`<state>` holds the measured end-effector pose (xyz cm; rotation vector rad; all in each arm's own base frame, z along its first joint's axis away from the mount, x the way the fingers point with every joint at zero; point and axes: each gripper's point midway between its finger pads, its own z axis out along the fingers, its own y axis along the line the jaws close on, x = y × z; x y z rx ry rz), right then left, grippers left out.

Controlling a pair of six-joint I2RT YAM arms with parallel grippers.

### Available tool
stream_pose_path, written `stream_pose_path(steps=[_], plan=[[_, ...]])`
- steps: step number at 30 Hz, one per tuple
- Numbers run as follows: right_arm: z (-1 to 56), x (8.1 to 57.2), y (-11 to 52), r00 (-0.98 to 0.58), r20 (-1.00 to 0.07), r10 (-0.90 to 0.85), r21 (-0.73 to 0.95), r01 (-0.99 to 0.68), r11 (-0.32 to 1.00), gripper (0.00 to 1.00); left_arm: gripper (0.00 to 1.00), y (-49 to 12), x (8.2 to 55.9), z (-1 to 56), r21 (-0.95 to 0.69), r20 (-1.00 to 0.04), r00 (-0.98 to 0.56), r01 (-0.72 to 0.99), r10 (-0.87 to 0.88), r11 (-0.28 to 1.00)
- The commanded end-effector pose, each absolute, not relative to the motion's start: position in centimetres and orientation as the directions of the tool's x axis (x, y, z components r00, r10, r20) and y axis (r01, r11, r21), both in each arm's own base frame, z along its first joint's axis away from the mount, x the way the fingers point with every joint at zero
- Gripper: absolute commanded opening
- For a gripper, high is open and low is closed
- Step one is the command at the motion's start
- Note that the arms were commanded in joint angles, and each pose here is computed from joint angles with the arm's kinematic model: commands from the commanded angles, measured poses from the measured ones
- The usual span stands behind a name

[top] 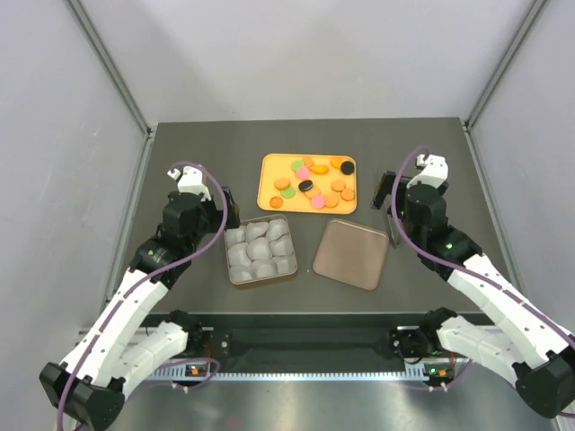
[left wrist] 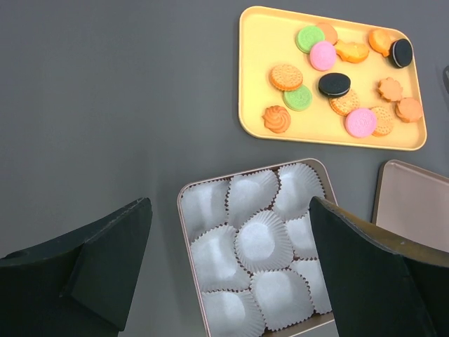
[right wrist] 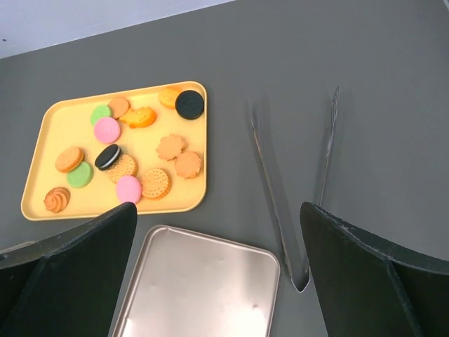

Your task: Pack the cookies

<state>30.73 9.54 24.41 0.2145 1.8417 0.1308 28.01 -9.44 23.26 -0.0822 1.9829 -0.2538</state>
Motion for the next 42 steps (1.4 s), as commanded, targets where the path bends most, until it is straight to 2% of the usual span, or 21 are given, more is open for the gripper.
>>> stream_pose_path(steps=[1,5,10,19,35,42], plan=[[26.8,30.5,9.9,-0.22,-0.949,0.227,0.223,0.04,0.974,1.0,0.99,-9.7,28.1,25.6,-0.236,-0.912,-0.363,0.087,-0.19,0.968],[26.6,30.5,9.9,-0.239,-0.948,0.21,0.206,0.042,0.978,1.0,0.99,-10.1,27.9,25.6,-0.239,-0.91,-0.371,0.109,-0.183,0.965],[24.7,30.5,8.0,-0.326,-0.931,0.164,0.12,0.15,0.981,1.0,0.99,-10.6,27.6,25.6,-0.254,-0.906,-0.38,0.141,-0.185,0.957],[16.8,31.6,3.2,-0.527,-0.815,0.24,0.066,0.326,0.943,1.0,0.99,-12.6,27.4,24.9,-0.301,-0.88,-0.438,0.214,-0.184,0.93],[9.6,35.8,4.0,-0.693,-0.685,0.225,0.072,0.243,0.967,1.0,0.99,-12.8,26.8,24.6,-0.303,-0.875,-0.452,0.235,-0.172,0.924],[7.4,37.2,3.6,-0.722,-0.65,0.235,0.065,0.256,0.965,1.0,0.99,-12.8,26.9,24.3,-0.298,-0.873,-0.459,0.23,-0.167,0.926]])
